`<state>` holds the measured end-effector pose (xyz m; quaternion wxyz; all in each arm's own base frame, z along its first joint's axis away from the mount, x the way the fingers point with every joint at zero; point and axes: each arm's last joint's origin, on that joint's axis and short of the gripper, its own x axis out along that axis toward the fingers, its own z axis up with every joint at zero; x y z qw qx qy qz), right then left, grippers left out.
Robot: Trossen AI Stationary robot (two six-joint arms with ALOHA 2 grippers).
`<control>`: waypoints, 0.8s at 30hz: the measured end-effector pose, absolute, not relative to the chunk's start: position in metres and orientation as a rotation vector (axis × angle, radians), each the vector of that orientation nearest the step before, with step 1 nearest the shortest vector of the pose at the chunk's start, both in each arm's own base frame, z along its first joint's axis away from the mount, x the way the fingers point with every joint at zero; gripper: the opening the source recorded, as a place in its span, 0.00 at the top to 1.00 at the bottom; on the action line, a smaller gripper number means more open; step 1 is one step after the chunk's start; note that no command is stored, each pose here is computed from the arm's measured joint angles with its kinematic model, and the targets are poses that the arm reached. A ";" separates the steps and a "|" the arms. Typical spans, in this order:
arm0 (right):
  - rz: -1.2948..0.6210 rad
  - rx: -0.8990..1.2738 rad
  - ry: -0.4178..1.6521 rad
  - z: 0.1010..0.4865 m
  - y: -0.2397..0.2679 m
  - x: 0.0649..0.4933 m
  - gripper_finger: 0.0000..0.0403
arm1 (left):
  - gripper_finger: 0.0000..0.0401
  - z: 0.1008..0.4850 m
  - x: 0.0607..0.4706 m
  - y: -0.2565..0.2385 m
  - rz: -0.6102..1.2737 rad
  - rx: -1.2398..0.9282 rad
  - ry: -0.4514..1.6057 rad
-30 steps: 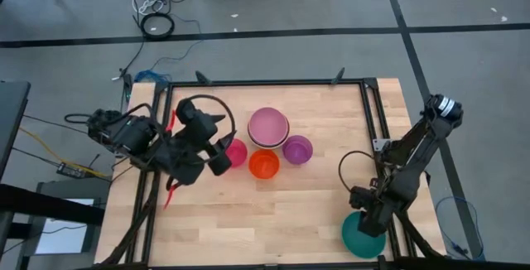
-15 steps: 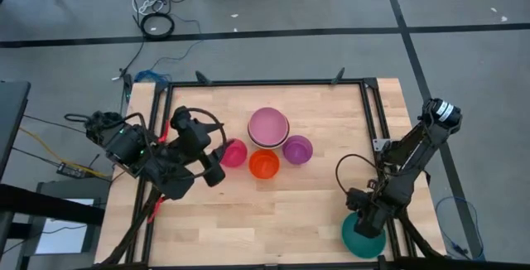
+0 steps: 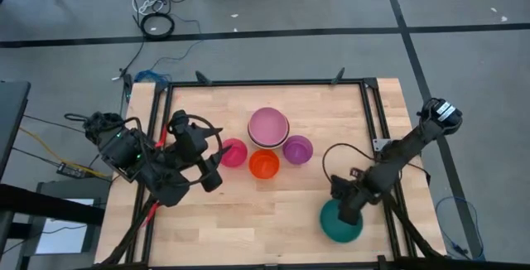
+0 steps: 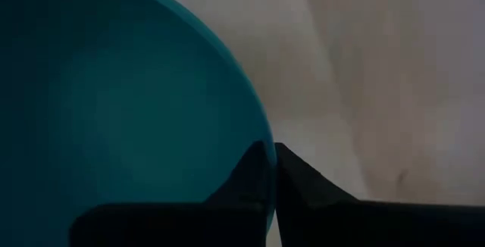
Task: Nest bowls inside each other
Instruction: Stack the green bowl on top of the pink bowl
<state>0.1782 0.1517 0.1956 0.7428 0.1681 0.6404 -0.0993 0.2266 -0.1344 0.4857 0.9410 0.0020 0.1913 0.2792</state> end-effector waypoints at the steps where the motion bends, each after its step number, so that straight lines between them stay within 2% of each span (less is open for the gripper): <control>1: -0.208 0.351 1.388 0.199 0.149 0.183 1.00 | 0.43 0.486 0.226 -0.135 0.567 -0.001 0.389; 9: -0.158 0.191 1.171 0.251 0.122 0.229 1.00 | 0.43 0.485 0.223 -0.139 0.558 -0.016 0.383; 15: -0.208 0.074 0.958 0.301 0.080 0.264 1.00 | 0.43 0.484 0.222 -0.139 0.561 -0.010 0.390; 24: -0.309 0.053 0.803 0.322 -0.017 0.292 1.00 | 0.43 0.481 0.216 -0.141 0.565 -0.019 0.406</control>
